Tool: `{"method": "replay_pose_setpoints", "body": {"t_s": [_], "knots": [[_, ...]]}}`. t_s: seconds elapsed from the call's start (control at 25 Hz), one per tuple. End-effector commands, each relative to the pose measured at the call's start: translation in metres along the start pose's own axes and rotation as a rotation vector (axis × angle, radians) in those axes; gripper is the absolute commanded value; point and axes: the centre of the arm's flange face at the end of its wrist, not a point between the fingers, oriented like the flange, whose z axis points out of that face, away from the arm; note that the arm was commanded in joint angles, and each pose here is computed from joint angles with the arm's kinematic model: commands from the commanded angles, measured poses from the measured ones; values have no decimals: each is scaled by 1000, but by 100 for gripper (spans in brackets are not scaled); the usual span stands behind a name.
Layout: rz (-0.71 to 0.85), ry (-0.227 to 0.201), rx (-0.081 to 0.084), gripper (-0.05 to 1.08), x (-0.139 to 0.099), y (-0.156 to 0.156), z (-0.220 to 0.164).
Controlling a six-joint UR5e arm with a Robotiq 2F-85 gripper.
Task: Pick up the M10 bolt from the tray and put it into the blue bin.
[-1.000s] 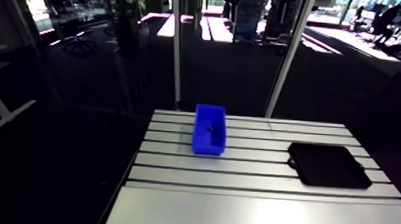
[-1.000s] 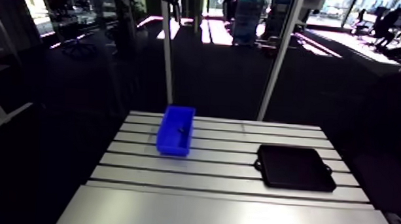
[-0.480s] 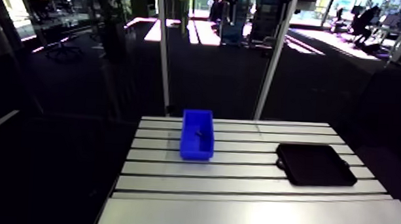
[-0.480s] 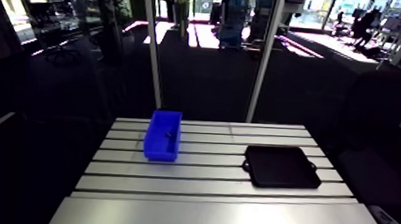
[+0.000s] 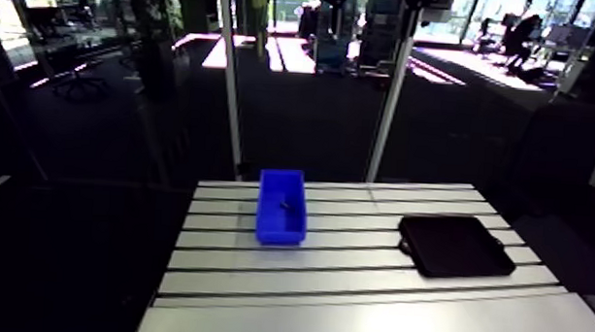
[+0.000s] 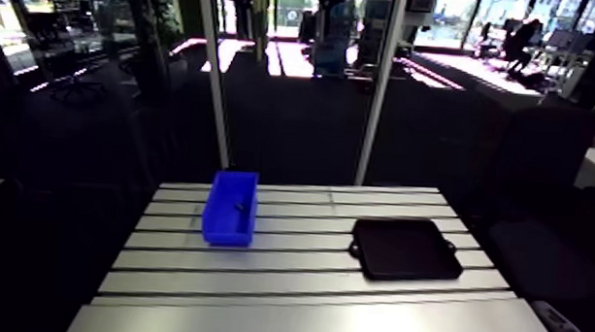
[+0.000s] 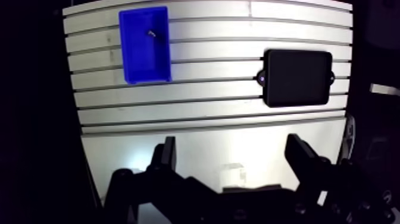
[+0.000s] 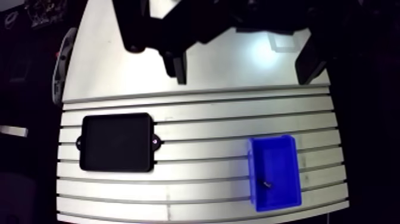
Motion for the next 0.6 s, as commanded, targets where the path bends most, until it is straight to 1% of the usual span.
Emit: {"method": "replay_pose_setpoints", "body": {"t_s": [0.04, 0.28, 0.36, 0.6], "knots": [[6, -4, 9, 2, -2, 2, 1], [4, -7, 9, 2, -3, 1, 2], [4, -1, 9, 2, -6, 1, -1], [1, -8, 8, 2, -6, 0, 3]]}}
